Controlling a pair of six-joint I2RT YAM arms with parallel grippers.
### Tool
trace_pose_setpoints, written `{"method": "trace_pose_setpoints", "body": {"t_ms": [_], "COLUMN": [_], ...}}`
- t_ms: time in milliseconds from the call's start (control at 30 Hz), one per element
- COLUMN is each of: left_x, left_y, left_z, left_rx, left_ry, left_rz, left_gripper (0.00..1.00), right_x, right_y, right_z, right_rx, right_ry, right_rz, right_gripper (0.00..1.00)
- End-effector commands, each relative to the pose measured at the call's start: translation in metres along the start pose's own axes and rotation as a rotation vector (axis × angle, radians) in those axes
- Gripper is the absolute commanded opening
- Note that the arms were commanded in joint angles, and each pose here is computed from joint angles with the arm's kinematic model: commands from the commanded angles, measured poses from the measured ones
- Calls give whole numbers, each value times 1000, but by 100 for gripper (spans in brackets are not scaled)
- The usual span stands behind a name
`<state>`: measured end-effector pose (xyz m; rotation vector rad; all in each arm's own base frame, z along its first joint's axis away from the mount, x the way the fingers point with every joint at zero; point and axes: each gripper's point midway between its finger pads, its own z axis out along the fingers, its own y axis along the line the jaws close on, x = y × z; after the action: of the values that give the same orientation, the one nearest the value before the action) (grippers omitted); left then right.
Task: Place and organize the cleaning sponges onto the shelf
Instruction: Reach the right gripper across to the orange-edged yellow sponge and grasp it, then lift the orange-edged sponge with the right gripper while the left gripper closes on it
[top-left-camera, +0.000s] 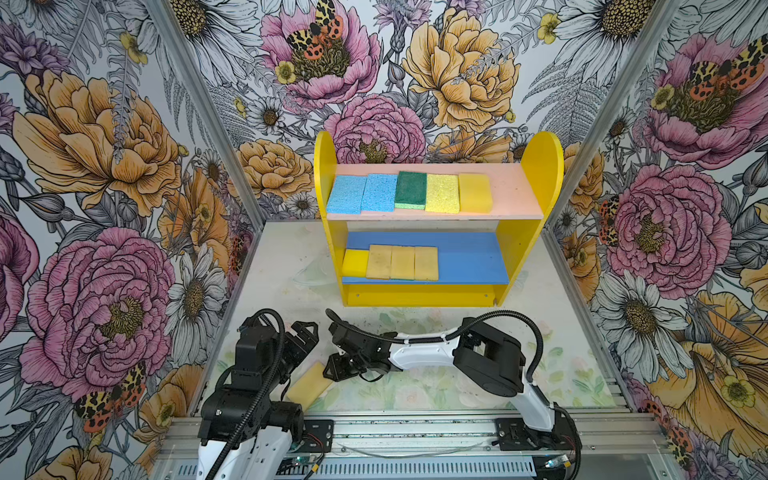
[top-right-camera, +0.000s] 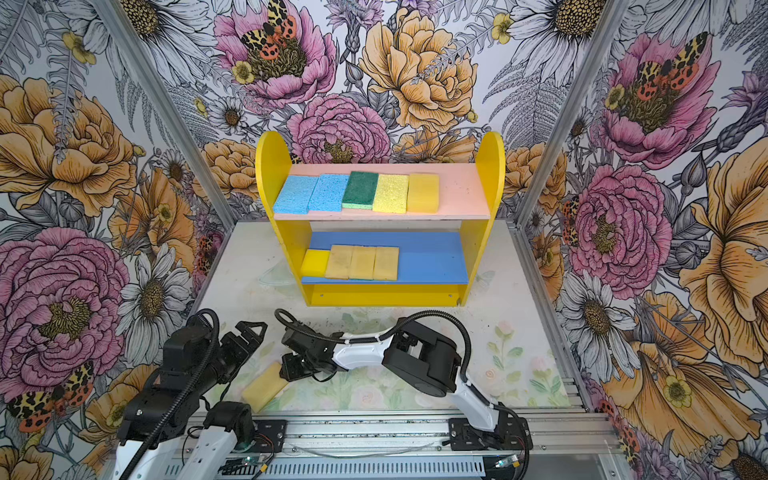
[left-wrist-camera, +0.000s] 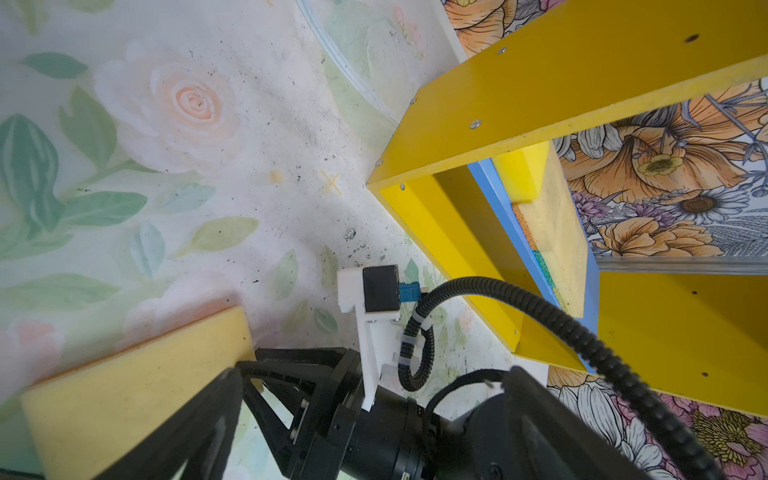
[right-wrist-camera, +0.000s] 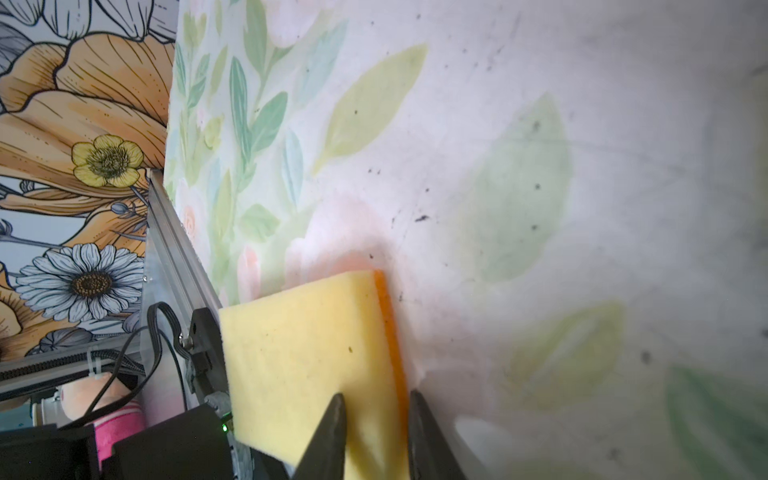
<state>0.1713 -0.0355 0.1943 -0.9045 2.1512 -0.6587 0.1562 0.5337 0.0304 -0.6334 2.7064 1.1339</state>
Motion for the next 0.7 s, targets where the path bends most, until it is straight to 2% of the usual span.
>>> {"method": "trace_pose_setpoints", "body": {"t_ms": [0,133,333,500,667], "left_x": [-1,0,7,41,76], "left_y": [1,1,-12,-40,-67], "left_z": [-3,-3,-1,17,27], "left_rx": [5,10,58,216,356], "left_ry": [-21,-12,45,256,457], "left_rz": [27,30,88,153,232], "left_gripper": [99,99,99,99,99], "right_x": [-4,-8,1,25,35], "right_y": [-13,-15,-36,-77,-94], "right_z": [-9,-27,-80,-148,-214], "right_rx": [63,84,105,167,206], "right_ry": [-36,-77,-104,-39,-53], "right_rz": [-13,-35,-50,-152,-263], "right_gripper": [16,8,7,7,7]}}
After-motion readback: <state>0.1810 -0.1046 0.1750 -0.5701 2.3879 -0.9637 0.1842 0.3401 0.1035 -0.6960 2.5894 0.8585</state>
